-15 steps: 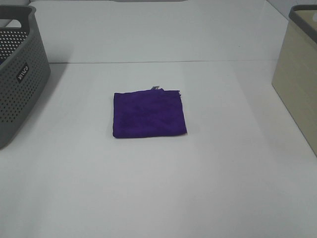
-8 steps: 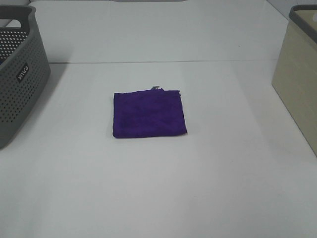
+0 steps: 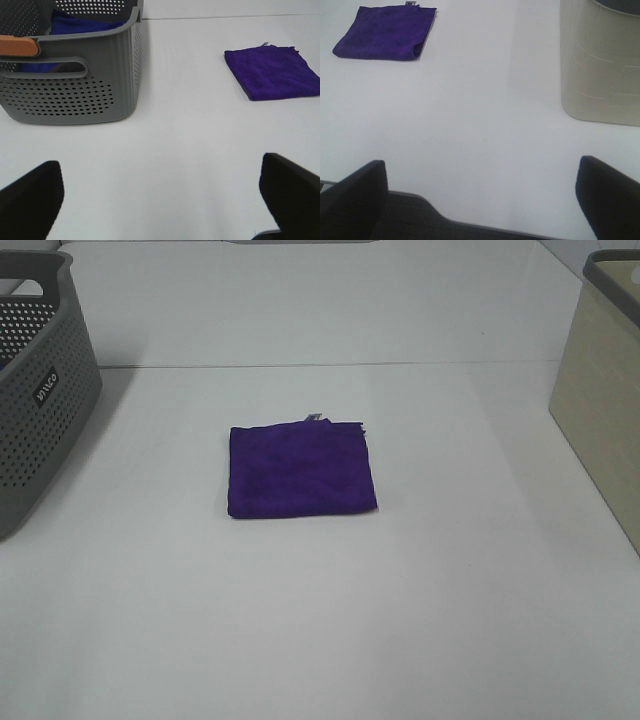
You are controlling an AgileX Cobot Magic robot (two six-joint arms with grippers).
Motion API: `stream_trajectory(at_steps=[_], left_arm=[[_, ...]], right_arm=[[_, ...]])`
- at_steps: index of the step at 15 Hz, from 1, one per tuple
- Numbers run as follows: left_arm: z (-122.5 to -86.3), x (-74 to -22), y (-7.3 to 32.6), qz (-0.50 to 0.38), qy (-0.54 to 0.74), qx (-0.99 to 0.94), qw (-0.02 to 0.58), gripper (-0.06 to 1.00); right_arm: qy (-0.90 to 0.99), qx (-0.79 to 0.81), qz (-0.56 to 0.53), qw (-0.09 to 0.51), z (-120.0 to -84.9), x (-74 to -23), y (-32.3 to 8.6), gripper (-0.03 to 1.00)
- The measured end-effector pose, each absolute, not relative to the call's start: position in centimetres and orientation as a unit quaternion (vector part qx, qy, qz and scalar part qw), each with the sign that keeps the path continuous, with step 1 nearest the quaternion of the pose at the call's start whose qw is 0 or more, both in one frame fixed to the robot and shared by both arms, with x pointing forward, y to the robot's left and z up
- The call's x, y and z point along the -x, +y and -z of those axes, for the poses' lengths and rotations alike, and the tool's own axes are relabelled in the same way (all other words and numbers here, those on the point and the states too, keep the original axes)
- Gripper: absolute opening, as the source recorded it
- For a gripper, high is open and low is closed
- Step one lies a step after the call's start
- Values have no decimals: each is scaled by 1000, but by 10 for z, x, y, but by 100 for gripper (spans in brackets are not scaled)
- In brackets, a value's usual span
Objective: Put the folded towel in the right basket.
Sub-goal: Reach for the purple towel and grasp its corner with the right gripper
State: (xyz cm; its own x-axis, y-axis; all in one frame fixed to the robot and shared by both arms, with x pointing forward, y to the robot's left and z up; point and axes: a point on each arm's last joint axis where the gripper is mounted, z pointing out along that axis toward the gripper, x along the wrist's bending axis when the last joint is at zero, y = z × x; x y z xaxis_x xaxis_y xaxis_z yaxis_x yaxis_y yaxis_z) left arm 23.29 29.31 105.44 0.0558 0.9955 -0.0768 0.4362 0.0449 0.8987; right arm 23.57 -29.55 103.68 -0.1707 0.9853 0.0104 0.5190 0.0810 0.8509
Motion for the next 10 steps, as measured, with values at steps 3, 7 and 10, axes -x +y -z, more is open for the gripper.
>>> stream_trajectory(at_steps=[3,7,10], left_arm=[[-1054,-233,293,-342,596,-601,409,99],[-1054,-233,293,-342,596,-601,409,99],[-1054,-233,293,-342,596,-601,409,99]], right_arm=[[667,-564,-376,310,-1037,-236,-296,98],[673,-588,-352,280,-1051,-249,-294,98],[703,-630,-273,187,-1119,-335,-280,98]])
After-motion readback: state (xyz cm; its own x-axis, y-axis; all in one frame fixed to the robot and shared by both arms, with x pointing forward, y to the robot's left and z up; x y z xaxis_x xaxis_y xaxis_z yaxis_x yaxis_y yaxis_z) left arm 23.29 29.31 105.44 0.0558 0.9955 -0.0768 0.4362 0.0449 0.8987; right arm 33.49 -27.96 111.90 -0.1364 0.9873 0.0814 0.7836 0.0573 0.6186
